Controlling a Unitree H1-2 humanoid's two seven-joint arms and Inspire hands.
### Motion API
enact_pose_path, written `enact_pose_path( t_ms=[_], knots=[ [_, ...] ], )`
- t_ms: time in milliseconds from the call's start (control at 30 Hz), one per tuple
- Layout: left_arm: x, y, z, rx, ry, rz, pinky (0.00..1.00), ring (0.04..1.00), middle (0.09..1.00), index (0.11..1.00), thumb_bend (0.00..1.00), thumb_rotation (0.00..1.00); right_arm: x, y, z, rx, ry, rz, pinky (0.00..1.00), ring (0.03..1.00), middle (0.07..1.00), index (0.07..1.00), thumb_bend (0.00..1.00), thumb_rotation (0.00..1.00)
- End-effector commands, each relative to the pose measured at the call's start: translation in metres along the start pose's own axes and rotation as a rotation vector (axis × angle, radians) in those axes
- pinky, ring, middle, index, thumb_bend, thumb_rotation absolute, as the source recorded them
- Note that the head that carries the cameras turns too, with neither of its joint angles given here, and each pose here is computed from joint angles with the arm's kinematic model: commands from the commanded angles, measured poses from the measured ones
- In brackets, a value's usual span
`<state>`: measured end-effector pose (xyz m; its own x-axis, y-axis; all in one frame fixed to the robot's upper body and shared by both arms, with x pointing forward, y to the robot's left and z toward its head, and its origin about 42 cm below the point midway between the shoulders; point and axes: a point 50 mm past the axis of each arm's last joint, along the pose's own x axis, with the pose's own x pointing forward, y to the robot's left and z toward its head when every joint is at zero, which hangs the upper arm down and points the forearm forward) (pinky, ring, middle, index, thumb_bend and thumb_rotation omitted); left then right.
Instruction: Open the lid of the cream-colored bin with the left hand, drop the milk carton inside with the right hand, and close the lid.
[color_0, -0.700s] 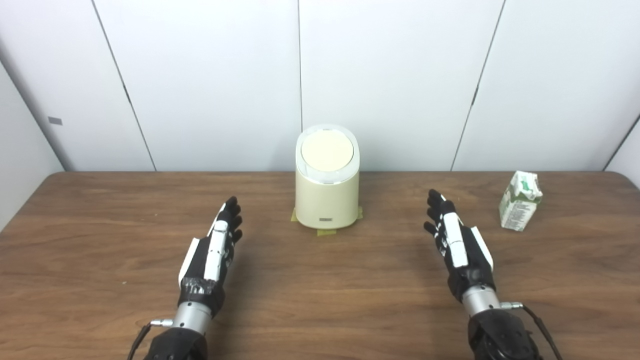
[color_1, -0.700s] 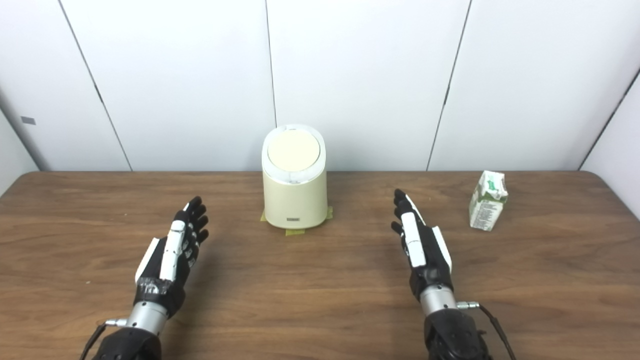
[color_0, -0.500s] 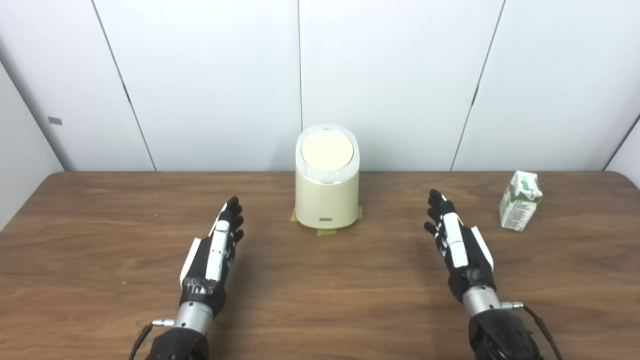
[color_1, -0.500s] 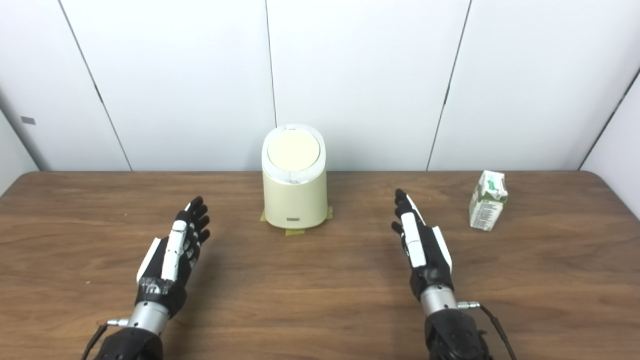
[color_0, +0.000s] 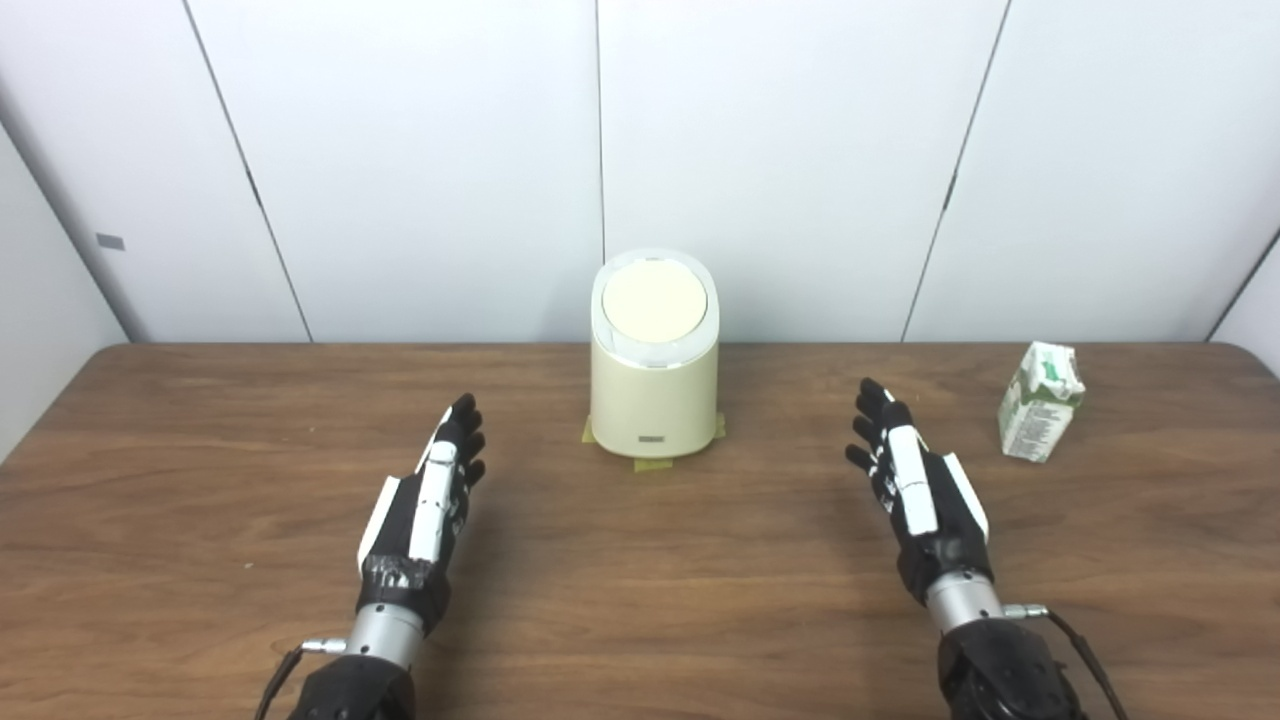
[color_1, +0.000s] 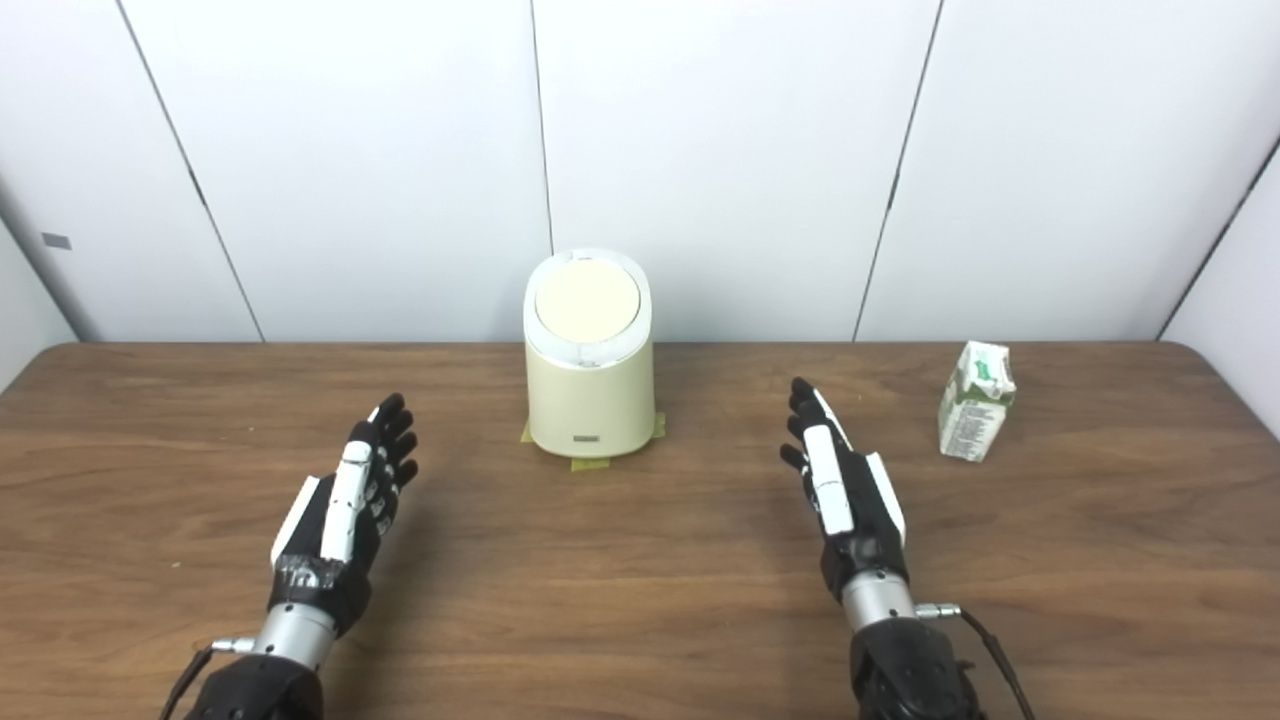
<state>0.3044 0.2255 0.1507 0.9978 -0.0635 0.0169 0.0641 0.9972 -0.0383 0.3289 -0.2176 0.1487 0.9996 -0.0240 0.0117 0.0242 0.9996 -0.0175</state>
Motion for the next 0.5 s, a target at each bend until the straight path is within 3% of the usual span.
enact_pose_path(
  t_ms=[0, 100, 200, 467],
  knots=[
    [0.01, 0.0, 0.024, 0.025, -0.078, -0.003, 1.0, 1.0, 1.0, 1.0, 0.47, 0.77, 0.007, 0.005, 0.024, 0.01, -0.102, 0.014, 0.91, 0.956, 0.958, 0.944, 0.67, 1.0],
    [0.016, 0.003, 0.034, 0.073, -0.085, 0.008, 1.0, 1.0, 1.0, 1.0, 0.57, 0.59, 0.005, 0.008, 0.024, 0.005, -0.101, 0.025, 0.92, 0.957, 0.959, 0.949, 0.66, 1.0],
    [0.03, 0.008, 0.057, 0.129, -0.109, 0.006, 1.0, 1.0, 1.0, 1.0, 0.62, 0.51, 0.005, 0.009, 0.025, 0.009, -0.1, 0.028, 0.92, 0.96, 0.962, 0.952, 0.66, 1.0],
    [0.086, 0.004, 0.136, 0.359, -0.21, 0.031, 0.9, 0.975, 0.998, 1.0, 0.72, 0.48, 0.006, 0.0, 0.026, 0.035, -0.097, -0.006, 0.88, 0.929, 0.929, 0.93, 0.65, 1.0]
  ],
)
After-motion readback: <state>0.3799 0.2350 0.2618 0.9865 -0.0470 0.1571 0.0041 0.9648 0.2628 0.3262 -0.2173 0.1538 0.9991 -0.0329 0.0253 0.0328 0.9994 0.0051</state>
